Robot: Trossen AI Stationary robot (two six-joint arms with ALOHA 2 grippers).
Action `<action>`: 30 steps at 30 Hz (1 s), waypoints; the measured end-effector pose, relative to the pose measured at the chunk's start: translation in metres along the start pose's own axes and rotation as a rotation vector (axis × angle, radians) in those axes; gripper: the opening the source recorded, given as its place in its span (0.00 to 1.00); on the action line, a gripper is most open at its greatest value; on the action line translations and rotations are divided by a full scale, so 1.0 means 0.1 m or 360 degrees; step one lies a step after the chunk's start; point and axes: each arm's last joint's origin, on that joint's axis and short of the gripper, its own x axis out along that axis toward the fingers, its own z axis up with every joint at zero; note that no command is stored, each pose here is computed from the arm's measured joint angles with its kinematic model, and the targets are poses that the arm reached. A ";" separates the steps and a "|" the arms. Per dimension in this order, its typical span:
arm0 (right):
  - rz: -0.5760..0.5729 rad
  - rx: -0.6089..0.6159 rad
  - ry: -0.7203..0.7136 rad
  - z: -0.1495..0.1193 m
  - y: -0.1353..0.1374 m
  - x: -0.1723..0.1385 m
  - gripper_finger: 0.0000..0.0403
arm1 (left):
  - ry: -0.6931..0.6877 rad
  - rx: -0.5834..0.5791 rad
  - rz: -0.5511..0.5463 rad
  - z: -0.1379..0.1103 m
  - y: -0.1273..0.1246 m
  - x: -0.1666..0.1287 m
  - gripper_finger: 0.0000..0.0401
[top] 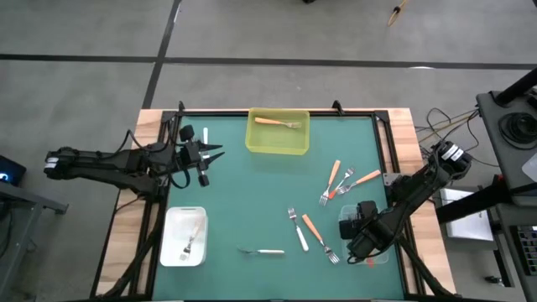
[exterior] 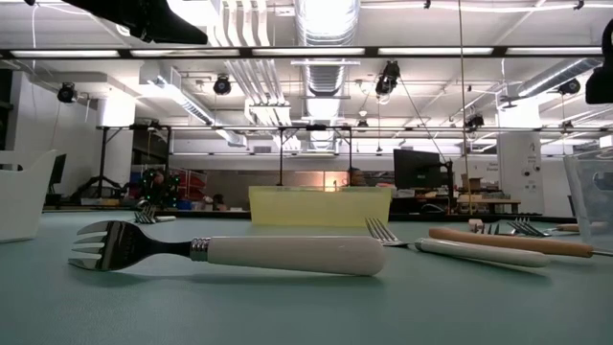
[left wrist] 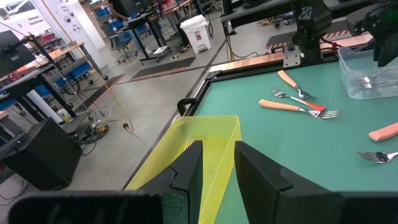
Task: Sort silverware by color (type)
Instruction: Put the orange fork into the transparent bin
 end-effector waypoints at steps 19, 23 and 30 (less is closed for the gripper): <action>0.0012 0.0012 0.0382 -0.09 0.05 -0.16 0.25 | 0.0000 -0.0001 0.0001 0.00 0.00 0.00 0.19; -0.0034 0.0033 0.0346 -0.10 0.07 -0.07 0.25 | 0.0000 -0.0001 0.0000 0.00 0.00 0.00 0.19; -0.0051 0.0047 0.0329 -0.09 0.05 -0.01 0.32 | 0.0000 -0.0001 0.0000 0.00 0.00 0.00 0.19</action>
